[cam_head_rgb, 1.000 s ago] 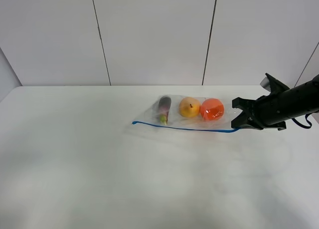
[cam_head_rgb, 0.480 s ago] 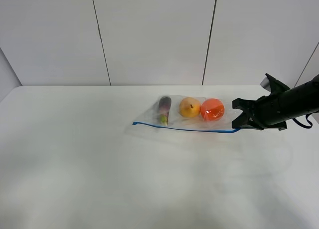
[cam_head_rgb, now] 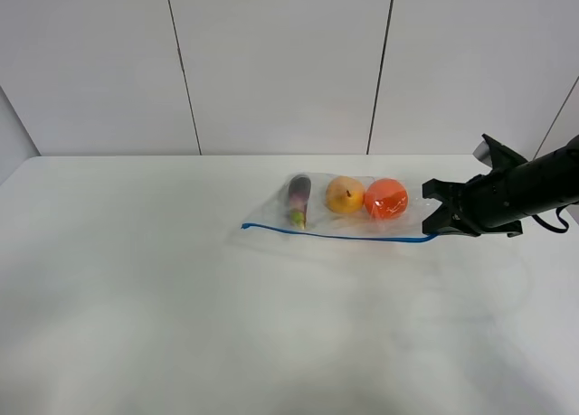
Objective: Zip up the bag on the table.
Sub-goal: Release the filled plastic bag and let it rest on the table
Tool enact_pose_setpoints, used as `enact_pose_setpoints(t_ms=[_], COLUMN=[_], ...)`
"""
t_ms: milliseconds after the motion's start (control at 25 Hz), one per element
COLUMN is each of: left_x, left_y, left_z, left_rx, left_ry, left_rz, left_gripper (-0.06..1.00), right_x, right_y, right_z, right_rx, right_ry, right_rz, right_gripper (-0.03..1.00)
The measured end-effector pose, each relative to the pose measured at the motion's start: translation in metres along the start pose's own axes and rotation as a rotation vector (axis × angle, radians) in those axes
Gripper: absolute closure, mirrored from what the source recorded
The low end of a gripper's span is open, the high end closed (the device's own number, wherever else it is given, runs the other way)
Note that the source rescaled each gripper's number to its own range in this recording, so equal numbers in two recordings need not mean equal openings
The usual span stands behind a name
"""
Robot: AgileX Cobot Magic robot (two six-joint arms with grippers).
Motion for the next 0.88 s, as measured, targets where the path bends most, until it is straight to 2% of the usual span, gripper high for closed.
enact_pose_setpoints(t_ms=[360,480,560,720,760,880], left_x=[0.0000,0.0000,0.0000,0.0000,0.0000,0.0000], left_y=[0.0000,0.0000,0.0000,0.0000,0.0000,0.0000], left_z=[0.0000,0.0000,0.0000,0.0000,0.0000,-0.0001], left_rx=[-0.001,-0.001,-0.001,-0.001,-0.001,-0.002], left_ry=[0.000,0.000,0.000,0.000,0.000,0.001], left_rz=[0.000,0.000,0.000,0.000,0.000,0.000], left_gripper=[-0.06,-0.06,-0.06,-0.06,-0.06,-0.06], right_x=[0.0001,0.0001,0.0001,0.0001,0.0000,0.0001], right_y=[-0.0023,-0.0029,-0.0030,-0.0040,-0.0048,-0.0064], right_z=[-0.0005,-0.0007,-0.0006,-0.0002,0.0004,0.0019], right_rx=[-0.019,-0.025,-0.025,-0.029,-0.030,-0.030], right_ry=[0.003,0.004,0.004,0.001,-0.004,-0.015], right_rz=[-0.017,-0.022,-0.023,-0.030,-0.037,-0.051], right_gripper=[0.96,0.89,0.75,0.20,0.10,0.00])
Point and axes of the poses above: a point on each arm's last joint axis where the gripper is mounted, x pointing out along that axis toward the gripper, y along the wrist's bending axis when the last joint is at zero, z = x × y, the point moved 4 cm from there along x, pointing out along that axis toward the gripper, and after that the axes turned 9 degrees about -x, right-handed, at the moved point
